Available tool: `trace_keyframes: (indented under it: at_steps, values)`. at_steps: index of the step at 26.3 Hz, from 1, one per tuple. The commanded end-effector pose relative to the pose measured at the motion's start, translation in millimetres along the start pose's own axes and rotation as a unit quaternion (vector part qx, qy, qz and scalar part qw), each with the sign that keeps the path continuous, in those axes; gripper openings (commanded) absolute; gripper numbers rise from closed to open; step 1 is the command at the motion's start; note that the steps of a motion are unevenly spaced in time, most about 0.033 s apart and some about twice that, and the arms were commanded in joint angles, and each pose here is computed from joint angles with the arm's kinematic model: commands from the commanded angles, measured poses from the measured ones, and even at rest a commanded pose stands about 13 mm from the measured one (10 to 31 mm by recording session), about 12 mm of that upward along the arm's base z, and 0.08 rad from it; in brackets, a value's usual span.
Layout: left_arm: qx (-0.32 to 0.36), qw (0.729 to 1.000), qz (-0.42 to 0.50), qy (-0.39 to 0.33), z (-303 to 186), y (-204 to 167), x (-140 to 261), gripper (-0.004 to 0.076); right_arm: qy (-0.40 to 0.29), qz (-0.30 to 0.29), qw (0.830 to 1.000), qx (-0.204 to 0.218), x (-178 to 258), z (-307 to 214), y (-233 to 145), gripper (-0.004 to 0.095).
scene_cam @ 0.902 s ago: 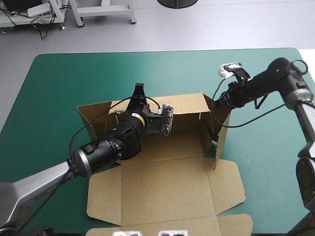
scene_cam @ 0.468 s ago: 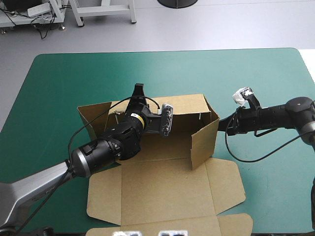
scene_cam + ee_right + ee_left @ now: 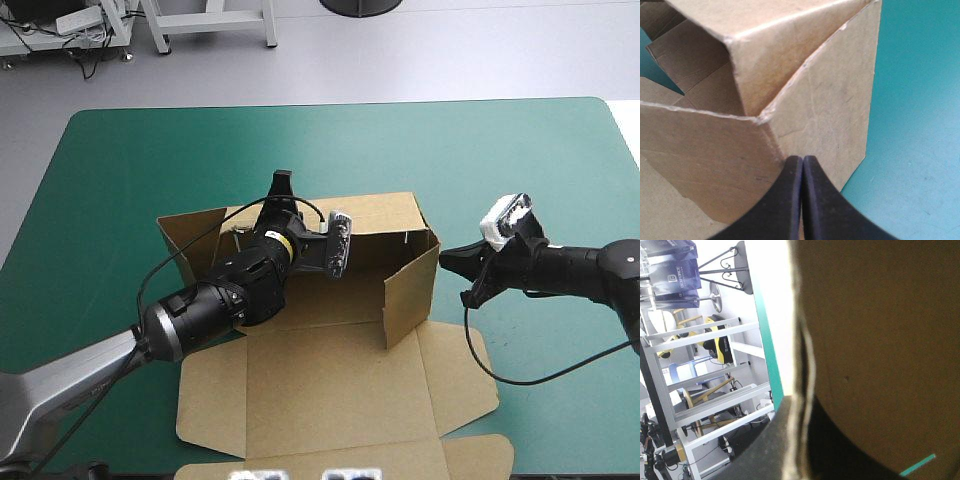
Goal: Fold the box
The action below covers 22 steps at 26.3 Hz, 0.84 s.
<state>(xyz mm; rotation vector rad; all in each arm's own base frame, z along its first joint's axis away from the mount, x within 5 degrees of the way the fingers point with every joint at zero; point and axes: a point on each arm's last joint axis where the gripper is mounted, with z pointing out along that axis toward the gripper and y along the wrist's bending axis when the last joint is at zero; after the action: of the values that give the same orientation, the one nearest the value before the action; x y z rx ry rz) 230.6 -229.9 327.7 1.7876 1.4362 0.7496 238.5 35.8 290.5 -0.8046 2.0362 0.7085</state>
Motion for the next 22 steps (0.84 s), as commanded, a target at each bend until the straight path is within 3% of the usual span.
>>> trace_keyframes:
  at_steps: [1, 4, 7, 12, 15, 19, 22]
  values:
    - [0.010, 1.000, -0.020, -0.018, -10, 1, -2, -0.0010, -0.039, -0.012, 0.999, 0.003, -8, -9, 10, -0.0017]
    - [0.010, 1.000, -0.020, -0.018, -10, 1, -2, -0.0010, -0.037, -0.011, 0.999, -0.013, -7, -8, 12, 0.0000]
    - [0.013, 0.999, -0.024, -0.019, -10, 1, -2, -0.0010, -0.032, -0.014, 0.999, -0.023, -6, -8, 13, 0.0114]
    - [0.015, 0.999, -0.026, -0.021, -10, 0, -2, -0.0010, -0.034, -0.001, 0.999, -0.027, -6, -8, 14, 0.0508]
    - [0.015, 0.999, -0.026, -0.021, -10, 0, -2, -0.0010, -0.039, 0.005, 0.999, -0.037, -7, -8, 16, 0.0649]
    - [0.018, 0.999, -0.026, -0.022, -10, 0, -3, -0.0010, -0.035, -0.006, 0.998, -0.049, -10, -1, 23, 0.0666]
    - [0.025, 0.999, -0.016, -0.029, -11, -2, -6, -0.0010, -0.024, -0.026, 0.999, -0.026, -13, 12, 29, 0.0666]
